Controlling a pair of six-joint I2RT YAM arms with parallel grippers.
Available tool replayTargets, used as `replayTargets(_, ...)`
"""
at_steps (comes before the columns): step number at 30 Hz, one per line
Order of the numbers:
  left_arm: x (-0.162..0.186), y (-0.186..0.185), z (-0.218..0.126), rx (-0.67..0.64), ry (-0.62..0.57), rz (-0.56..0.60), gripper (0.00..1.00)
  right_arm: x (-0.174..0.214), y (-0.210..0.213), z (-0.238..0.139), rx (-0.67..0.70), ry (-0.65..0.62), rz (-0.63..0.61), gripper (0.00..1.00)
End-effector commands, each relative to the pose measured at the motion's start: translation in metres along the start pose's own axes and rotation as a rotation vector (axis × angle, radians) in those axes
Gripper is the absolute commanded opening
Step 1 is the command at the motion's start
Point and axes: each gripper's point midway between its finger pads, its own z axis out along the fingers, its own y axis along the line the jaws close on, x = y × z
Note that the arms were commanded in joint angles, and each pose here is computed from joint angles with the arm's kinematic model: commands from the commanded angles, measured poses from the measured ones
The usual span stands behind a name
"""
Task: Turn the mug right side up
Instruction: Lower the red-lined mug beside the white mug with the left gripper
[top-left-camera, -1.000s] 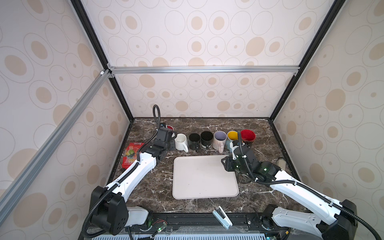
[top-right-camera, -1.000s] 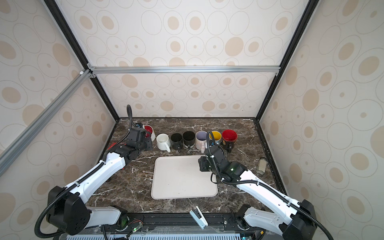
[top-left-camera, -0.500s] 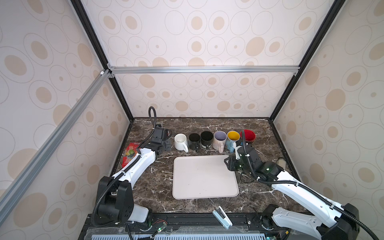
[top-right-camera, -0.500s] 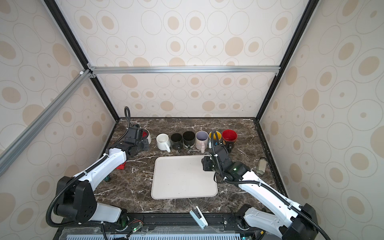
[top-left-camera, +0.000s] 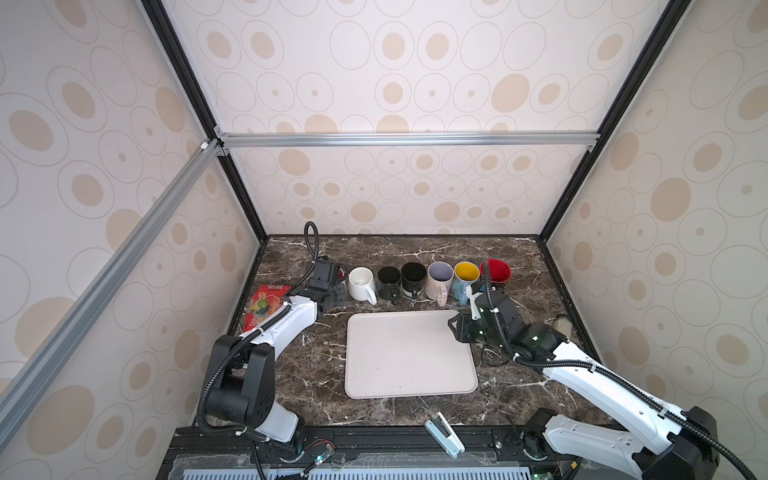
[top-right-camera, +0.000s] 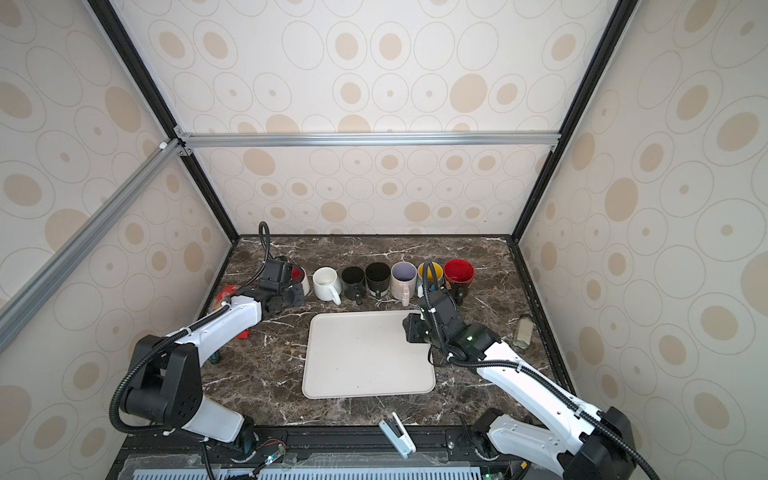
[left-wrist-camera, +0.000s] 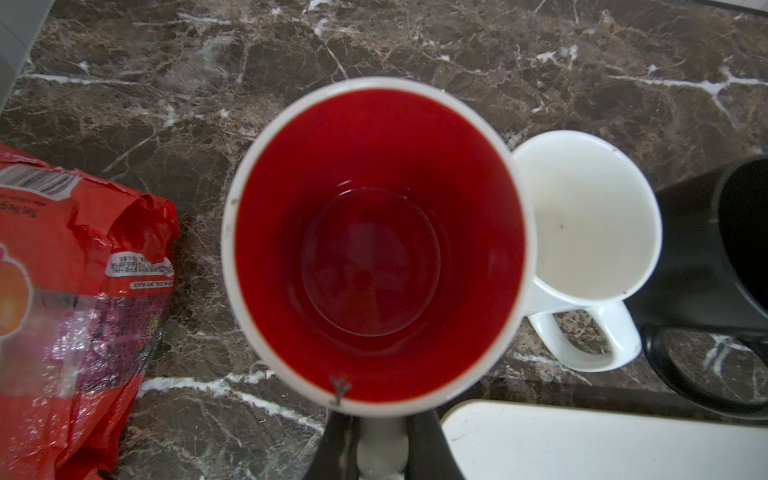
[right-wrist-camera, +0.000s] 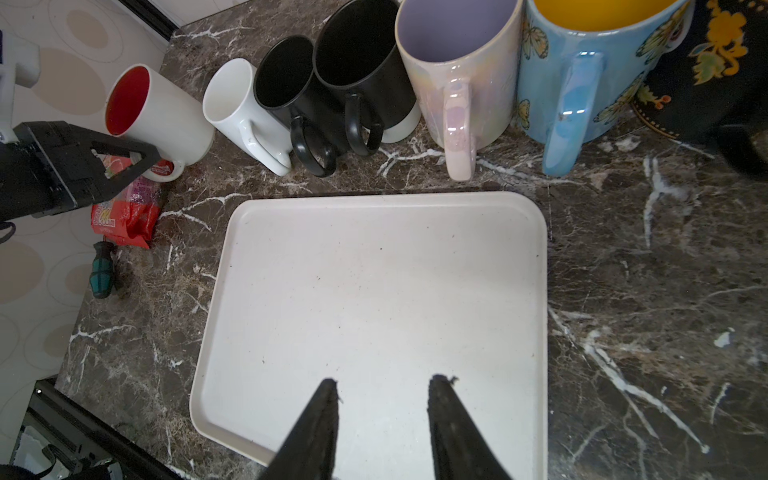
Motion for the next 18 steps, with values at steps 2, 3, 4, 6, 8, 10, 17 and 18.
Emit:
replayTargets(2, -0.024, -0.002, -0.001, 0.008, -0.095, -0.038, 0.00, 0.004, -0.007, 0.004, 0.017, 0.008, -0.004, 0.38)
replayTargets(3, -0.023, -0.003, 0.001, 0.011, -0.092, -0.040, 0.00, 0.003, -0.008, 0.004, 0.018, 0.007, -0.003, 0.38)
replayTargets(4, -0.020, -0.004, 0.005, 0.014, -0.084, -0.039, 0.00, 0.003, -0.008, 0.004, 0.017, 0.009, -0.004, 0.38)
replayTargets(6, -0.016, -0.005, 0.011, 0.018, -0.072, -0.043, 0.00, 0.004, -0.008, 0.003, 0.017, 0.009, -0.002, 0.38)
replayTargets(8, -0.013, -0.005, 0.015, 0.022, -0.063, -0.046, 0.00, 0.003, -0.008, 0.003, 0.018, 0.007, -0.001, 0.38)
replayTargets(10, -0.010, -0.006, 0.019, 0.023, -0.056, -0.047, 0.00, 0.002, -0.008, 0.001, 0.019, 0.004, -0.002, 0.38)
replayTargets(17, -0.004, -0.007, 0.025, 0.026, -0.038, -0.048, 0.00, 0.002, -0.009, 0.001, 0.020, 0.004, -0.001, 0.38)
replayTargets(18, -0.004, -0.007, 0.026, 0.025, -0.037, -0.048, 0.00, 0.002, -0.009, 0.001, 0.021, 0.004, -0.002, 0.38)
